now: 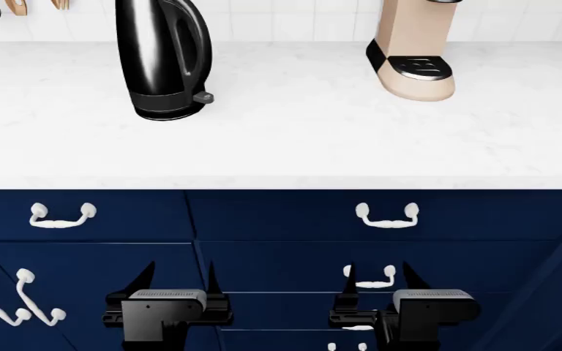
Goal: Press down the lever to turn on the electric kettle.
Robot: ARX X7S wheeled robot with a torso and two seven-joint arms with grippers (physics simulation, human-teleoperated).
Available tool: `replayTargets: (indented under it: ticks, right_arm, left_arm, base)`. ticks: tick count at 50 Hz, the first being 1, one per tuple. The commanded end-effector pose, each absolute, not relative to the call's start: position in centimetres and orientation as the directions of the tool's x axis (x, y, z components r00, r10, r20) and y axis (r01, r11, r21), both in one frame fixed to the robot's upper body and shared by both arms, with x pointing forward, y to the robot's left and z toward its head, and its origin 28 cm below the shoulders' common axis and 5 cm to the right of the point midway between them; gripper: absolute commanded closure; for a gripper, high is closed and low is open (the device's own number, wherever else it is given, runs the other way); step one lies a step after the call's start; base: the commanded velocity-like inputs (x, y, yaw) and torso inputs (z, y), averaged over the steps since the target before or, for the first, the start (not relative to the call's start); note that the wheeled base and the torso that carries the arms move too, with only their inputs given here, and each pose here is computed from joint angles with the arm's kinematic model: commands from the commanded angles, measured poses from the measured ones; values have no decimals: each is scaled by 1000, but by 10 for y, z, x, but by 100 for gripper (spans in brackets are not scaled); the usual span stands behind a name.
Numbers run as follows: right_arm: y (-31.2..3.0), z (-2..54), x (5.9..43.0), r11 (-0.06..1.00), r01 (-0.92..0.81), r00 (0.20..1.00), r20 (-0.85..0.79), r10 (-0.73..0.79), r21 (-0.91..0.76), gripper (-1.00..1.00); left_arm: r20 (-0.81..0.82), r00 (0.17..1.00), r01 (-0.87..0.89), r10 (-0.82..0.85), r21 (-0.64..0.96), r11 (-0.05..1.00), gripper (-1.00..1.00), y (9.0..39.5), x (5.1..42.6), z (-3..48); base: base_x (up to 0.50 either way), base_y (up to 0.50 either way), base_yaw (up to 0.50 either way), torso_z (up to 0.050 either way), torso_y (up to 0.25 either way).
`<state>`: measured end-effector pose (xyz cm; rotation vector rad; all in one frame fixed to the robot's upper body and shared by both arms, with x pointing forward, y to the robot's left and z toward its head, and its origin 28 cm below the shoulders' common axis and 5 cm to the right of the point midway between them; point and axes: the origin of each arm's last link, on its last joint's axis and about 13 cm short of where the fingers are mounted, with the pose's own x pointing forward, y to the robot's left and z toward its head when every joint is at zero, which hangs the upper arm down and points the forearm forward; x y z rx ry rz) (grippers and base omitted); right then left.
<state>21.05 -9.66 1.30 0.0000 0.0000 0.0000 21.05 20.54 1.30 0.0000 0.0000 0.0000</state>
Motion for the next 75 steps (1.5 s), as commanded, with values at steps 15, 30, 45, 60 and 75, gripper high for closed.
replayTargets:
  ticks: [15, 30, 45, 60, 75]
  right_arm:
    - [-96, 12, 211, 1000, 2, 1000, 5, -2, 3, -100]
    - [-96, 12, 210, 1000, 4, 1000, 5, -4, 1, -100]
    - [-97, 12, 211, 1000, 5, 1000, 5, -5, 1, -100]
    - [-97, 11, 211, 1000, 5, 1000, 5, -5, 1, -100]
    - [-101, 28, 204, 998, 41, 995, 90, -45, 43, -100]
  left_arm:
    - [28, 999, 23, -24, 26, 999, -100, 205, 209, 13]
    - [45, 998, 31, -32, 32, 999, -100, 204, 206, 16]
    - [49, 998, 33, -35, 31, 999, -100, 204, 206, 16]
    - [51, 998, 35, -36, 29, 999, -100, 204, 207, 15]
    - [141, 990, -23, 30, -46, 999, -100, 208, 202, 39]
  base:
    - [0, 0, 0, 5, 0]
    - [0, 0, 0, 38, 0]
    - [0, 0, 0, 50, 0]
    - [0, 0, 0, 50, 0]
    - [0, 0, 0, 17, 0]
